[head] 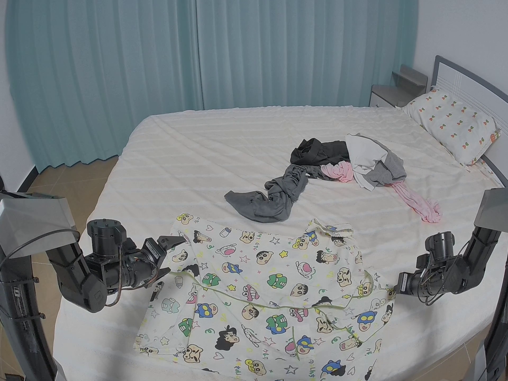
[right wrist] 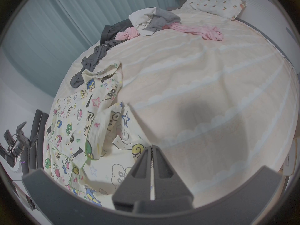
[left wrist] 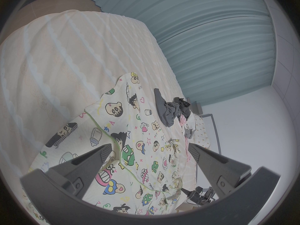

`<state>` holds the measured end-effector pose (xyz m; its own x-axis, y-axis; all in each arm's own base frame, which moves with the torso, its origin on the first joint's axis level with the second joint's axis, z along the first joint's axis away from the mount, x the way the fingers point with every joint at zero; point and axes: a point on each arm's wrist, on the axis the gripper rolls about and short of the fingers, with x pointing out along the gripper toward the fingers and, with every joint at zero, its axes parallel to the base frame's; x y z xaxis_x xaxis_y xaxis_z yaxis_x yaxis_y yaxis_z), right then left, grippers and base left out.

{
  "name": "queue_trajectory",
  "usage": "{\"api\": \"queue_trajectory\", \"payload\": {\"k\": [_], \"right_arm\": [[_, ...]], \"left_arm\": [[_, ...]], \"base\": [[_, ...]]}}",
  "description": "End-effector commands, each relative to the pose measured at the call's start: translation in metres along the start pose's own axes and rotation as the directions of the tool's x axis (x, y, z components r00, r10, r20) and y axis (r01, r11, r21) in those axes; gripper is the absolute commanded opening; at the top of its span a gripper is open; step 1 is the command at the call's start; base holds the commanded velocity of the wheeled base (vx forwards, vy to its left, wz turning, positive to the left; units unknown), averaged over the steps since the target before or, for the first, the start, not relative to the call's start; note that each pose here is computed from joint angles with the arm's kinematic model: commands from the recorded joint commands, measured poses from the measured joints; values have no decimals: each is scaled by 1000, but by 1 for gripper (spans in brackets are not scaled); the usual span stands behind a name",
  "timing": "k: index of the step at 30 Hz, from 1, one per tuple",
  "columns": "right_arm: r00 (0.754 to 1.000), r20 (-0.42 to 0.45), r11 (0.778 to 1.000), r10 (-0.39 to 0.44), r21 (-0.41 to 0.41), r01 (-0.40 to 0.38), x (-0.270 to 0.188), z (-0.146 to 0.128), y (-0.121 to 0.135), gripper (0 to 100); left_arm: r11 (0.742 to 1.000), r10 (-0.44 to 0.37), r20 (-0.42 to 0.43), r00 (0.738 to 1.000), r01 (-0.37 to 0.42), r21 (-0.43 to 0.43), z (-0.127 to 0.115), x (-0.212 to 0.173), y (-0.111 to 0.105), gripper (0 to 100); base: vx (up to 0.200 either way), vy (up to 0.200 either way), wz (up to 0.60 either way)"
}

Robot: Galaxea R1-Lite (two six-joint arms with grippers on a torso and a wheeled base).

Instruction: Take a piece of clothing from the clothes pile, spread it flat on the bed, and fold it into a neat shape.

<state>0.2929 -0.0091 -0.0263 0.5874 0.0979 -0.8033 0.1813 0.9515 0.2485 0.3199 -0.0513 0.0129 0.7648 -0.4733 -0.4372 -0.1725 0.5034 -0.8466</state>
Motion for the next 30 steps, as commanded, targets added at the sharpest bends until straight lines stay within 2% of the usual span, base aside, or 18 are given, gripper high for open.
{"api": "queue_trajectory", "payload": {"k": [1,3,8,17,22,28,30], "right_arm": [[1000,16,1000,-17,10,17,0,4,-6,0],[1000,15,1000,-19,8,19,0,4,-7,0],[996,37,997,-82,14,81,2,8,-17,0],[990,81,993,-113,39,110,8,19,-24,0],[989,111,994,-101,45,97,5,23,-23,0],[993,89,997,-72,37,69,5,19,-22,0],[996,82,999,-39,36,36,5,19,-21,0]], "left_arm": [[1000,0,0,1000,0,0,0,0,0,100],[1000,1,0,1000,-1,-1,0,0,0,100],[1000,0,0,1000,0,0,0,0,0,100],[1000,1,-2,1000,-1,0,-1,0,0,100],[1000,1,-2,1000,-1,0,-1,0,0,100],[1000,1,-2,1000,-1,0,-1,0,0,100],[1000,0,-1,1000,0,0,0,0,0,100]], "base": [[0,0,0],[0,0,0],[0,0,0],[0,0,0],[0,0,0],[0,0,0],[0,0,0]]}}
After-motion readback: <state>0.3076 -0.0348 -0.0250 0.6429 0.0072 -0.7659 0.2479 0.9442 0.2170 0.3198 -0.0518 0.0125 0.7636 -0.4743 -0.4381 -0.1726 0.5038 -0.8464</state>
